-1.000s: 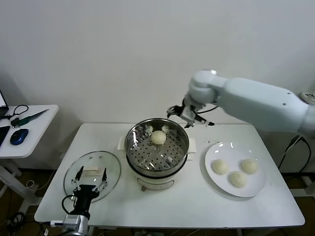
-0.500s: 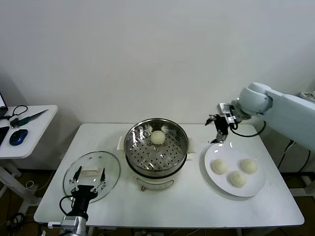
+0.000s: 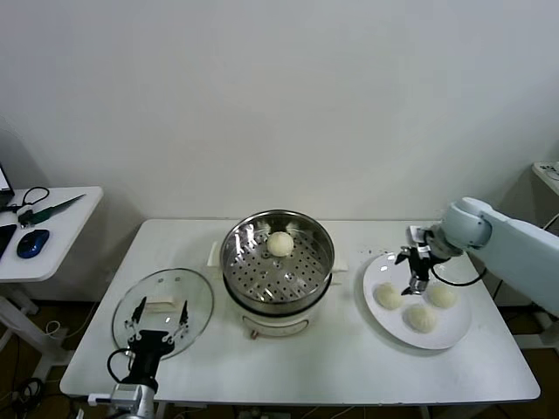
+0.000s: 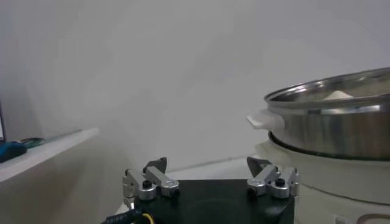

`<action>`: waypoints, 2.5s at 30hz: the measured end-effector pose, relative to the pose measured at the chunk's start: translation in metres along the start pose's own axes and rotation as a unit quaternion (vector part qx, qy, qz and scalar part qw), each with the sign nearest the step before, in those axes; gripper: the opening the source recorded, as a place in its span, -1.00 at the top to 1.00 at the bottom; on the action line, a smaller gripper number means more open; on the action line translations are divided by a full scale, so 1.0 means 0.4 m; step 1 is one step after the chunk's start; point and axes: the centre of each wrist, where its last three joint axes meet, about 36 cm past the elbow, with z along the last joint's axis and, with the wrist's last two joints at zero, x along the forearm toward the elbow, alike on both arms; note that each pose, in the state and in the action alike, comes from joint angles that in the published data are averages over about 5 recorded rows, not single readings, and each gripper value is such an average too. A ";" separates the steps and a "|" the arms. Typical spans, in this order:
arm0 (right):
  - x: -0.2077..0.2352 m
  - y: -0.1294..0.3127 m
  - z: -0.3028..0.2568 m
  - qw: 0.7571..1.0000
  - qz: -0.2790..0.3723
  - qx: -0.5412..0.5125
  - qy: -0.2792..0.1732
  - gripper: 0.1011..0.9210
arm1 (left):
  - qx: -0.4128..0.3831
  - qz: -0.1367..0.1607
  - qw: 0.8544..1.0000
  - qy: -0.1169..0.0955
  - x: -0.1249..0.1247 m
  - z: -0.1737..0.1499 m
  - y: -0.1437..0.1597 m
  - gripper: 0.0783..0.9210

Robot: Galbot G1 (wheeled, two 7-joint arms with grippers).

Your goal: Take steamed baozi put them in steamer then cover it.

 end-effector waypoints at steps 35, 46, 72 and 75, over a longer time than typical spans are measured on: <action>-0.139 -0.036 -0.039 0.999 -0.025 -0.010 0.019 -0.39 | 0.001 -0.015 1.000 0.014 0.002 0.035 0.020 -0.77; 0.008 -0.087 -0.059 1.000 0.006 -0.017 0.000 -0.39 | 0.003 -0.010 1.000 0.013 0.006 0.031 0.011 -0.77; 0.393 -0.196 -0.620 0.993 0.042 0.049 -0.097 -0.41 | 0.012 -0.004 1.000 0.005 0.025 -0.008 -0.010 -0.77; 0.358 -0.186 -0.692 0.993 0.032 0.061 -0.096 -0.41 | 0.011 -0.005 1.000 0.006 0.025 -0.007 -0.008 -0.77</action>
